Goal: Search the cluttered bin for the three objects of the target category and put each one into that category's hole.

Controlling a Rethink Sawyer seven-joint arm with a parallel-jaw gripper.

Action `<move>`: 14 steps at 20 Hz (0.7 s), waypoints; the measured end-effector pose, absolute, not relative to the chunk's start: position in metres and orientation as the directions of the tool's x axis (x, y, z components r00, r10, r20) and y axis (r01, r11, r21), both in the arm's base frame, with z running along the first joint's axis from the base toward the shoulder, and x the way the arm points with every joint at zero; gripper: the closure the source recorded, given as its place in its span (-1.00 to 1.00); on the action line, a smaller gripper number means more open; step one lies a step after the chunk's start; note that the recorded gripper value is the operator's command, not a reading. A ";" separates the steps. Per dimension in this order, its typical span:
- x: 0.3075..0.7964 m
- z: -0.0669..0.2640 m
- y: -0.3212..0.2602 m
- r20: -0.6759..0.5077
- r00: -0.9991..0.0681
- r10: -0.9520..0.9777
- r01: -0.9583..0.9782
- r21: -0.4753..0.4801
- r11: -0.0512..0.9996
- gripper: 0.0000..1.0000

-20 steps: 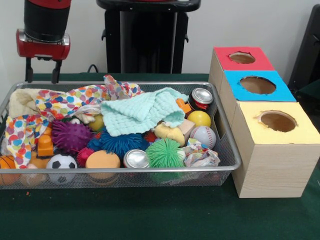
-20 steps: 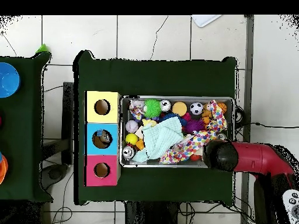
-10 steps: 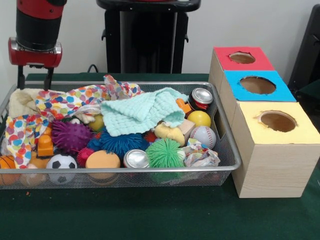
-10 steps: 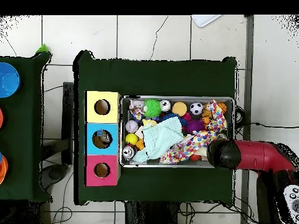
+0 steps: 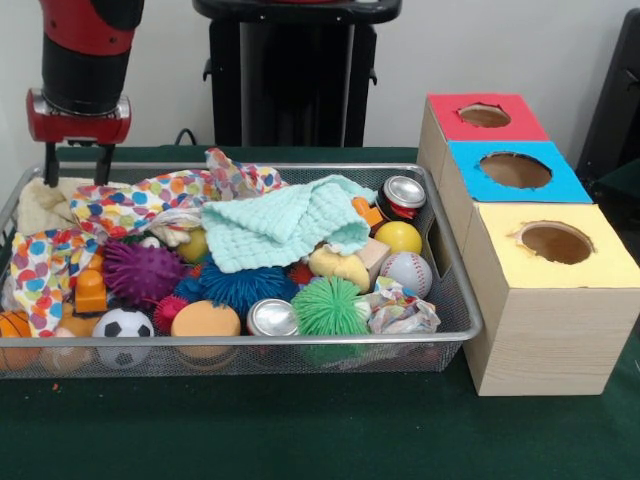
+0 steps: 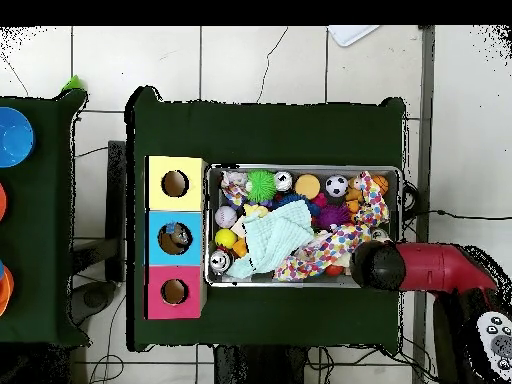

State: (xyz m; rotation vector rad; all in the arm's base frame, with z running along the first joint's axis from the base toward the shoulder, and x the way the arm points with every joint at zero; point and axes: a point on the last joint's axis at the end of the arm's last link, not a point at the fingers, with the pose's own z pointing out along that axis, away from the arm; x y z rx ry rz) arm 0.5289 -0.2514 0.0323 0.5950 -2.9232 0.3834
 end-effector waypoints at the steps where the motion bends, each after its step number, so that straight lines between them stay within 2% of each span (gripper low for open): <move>1: 0.527 0.029 -0.250 0.186 -0.908 -0.374 -0.410 -0.218 0.886 -1.00; 14: 0.522 0.014 -0.234 0.220 -0.871 -0.438 -0.481 -0.212 0.850 -1.00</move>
